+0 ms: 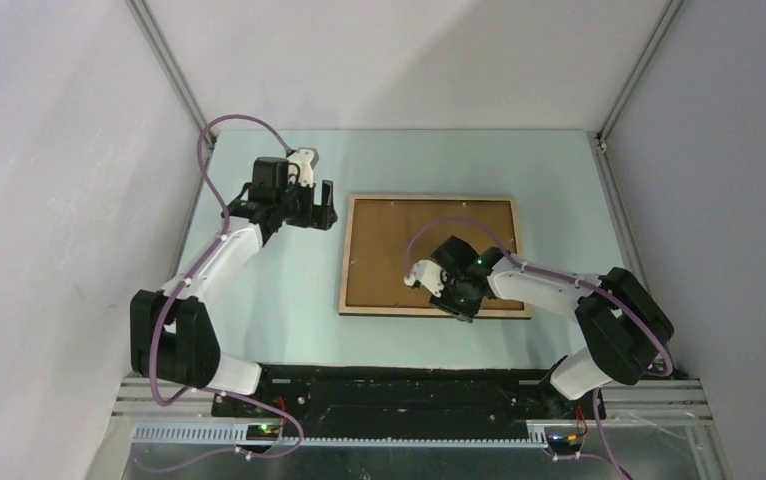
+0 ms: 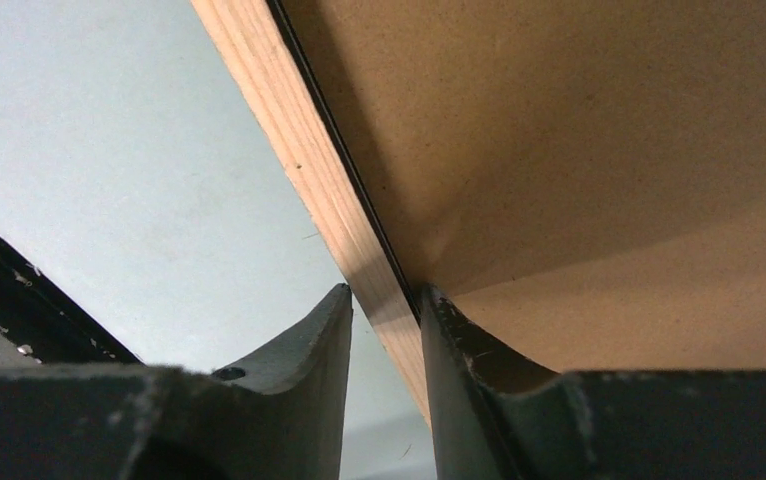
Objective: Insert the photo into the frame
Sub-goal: Turn over the photo frame at the center of the board.
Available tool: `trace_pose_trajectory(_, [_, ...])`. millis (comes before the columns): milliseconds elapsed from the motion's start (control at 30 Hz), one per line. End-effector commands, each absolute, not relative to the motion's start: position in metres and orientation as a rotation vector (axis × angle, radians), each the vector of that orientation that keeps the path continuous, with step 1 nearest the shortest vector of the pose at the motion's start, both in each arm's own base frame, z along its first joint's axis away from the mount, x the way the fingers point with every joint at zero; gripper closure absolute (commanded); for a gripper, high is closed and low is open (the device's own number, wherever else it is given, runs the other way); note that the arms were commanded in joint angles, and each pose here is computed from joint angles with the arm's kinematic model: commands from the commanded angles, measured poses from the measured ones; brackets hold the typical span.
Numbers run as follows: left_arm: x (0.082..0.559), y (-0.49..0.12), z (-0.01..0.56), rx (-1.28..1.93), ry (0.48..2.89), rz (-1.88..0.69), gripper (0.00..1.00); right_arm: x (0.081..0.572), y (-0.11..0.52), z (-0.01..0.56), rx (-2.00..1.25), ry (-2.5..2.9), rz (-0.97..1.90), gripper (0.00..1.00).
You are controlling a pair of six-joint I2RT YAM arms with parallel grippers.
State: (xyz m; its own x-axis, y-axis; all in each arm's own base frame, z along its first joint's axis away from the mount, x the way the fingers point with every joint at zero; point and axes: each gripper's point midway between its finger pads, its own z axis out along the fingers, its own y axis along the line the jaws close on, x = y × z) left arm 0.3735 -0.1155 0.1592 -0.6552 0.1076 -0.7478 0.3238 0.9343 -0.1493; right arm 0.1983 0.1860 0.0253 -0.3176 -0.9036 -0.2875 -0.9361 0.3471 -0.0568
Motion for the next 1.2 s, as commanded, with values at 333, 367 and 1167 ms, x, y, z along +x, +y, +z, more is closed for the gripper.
trace_pose_trajectory(333, [0.368,-0.113,0.182,0.411,2.185,-0.322,0.02,0.206,0.19,0.031,-1.683,2.292,0.127,1.0])
trace_pose_trajectory(367, [0.367,-0.115,0.183,0.427,2.177,-0.327,0.01,0.206,0.19,0.033,-1.687,2.292,0.131,1.0])
trace_pose_trajectory(1167, [0.267,-0.195,0.225,1.339,1.702,-0.047,0.0,0.239,0.216,0.163,-1.517,2.225,0.532,1.0])
